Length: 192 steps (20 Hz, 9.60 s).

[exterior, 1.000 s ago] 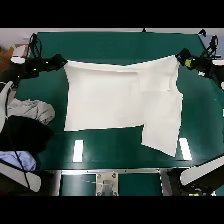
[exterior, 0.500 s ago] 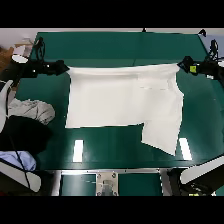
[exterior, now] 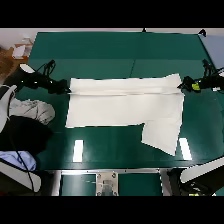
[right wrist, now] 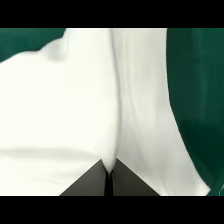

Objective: Fold the shirts.

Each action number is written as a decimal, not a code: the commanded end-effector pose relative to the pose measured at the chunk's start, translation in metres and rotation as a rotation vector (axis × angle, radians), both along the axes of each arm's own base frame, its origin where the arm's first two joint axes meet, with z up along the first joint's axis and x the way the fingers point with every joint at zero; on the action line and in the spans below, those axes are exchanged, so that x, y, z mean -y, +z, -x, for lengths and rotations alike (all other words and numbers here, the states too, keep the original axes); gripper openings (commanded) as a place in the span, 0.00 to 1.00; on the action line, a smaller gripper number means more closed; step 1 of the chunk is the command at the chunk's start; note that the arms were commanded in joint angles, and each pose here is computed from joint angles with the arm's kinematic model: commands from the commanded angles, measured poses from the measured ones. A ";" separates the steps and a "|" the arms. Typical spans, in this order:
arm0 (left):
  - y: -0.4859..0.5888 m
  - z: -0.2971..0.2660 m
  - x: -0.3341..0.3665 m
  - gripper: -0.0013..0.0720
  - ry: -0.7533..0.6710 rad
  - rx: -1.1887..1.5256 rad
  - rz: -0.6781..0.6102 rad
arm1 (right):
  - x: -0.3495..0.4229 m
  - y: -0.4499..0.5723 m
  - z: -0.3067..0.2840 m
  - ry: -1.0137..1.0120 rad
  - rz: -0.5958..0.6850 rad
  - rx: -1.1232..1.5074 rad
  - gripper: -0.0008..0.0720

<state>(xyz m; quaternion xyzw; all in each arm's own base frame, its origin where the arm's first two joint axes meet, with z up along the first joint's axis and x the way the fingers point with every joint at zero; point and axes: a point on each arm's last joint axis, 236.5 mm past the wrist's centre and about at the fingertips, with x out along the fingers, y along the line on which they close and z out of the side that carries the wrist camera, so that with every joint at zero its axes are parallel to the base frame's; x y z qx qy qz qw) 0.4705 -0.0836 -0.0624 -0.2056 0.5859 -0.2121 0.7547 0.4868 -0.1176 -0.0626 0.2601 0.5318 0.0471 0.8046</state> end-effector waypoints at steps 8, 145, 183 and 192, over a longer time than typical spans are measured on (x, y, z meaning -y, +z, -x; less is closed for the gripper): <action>-0.010 0.005 0.022 0.72 0.017 -0.032 -0.007 | -0.005 -0.013 0.020 0.008 -0.031 -0.076 0.29; 0.001 0.010 0.382 0.05 -0.138 0.203 0.255 | -0.098 0.146 0.032 0.400 -0.332 -0.009 0.03; 0.128 0.024 -0.064 0.05 -0.281 -0.004 -0.516 | -0.349 0.096 -0.015 0.381 -0.181 0.068 0.52; 0.129 0.021 -0.057 0.05 -0.265 0.003 -0.484 | -0.264 -0.015 0.034 0.170 -0.466 -0.233 0.76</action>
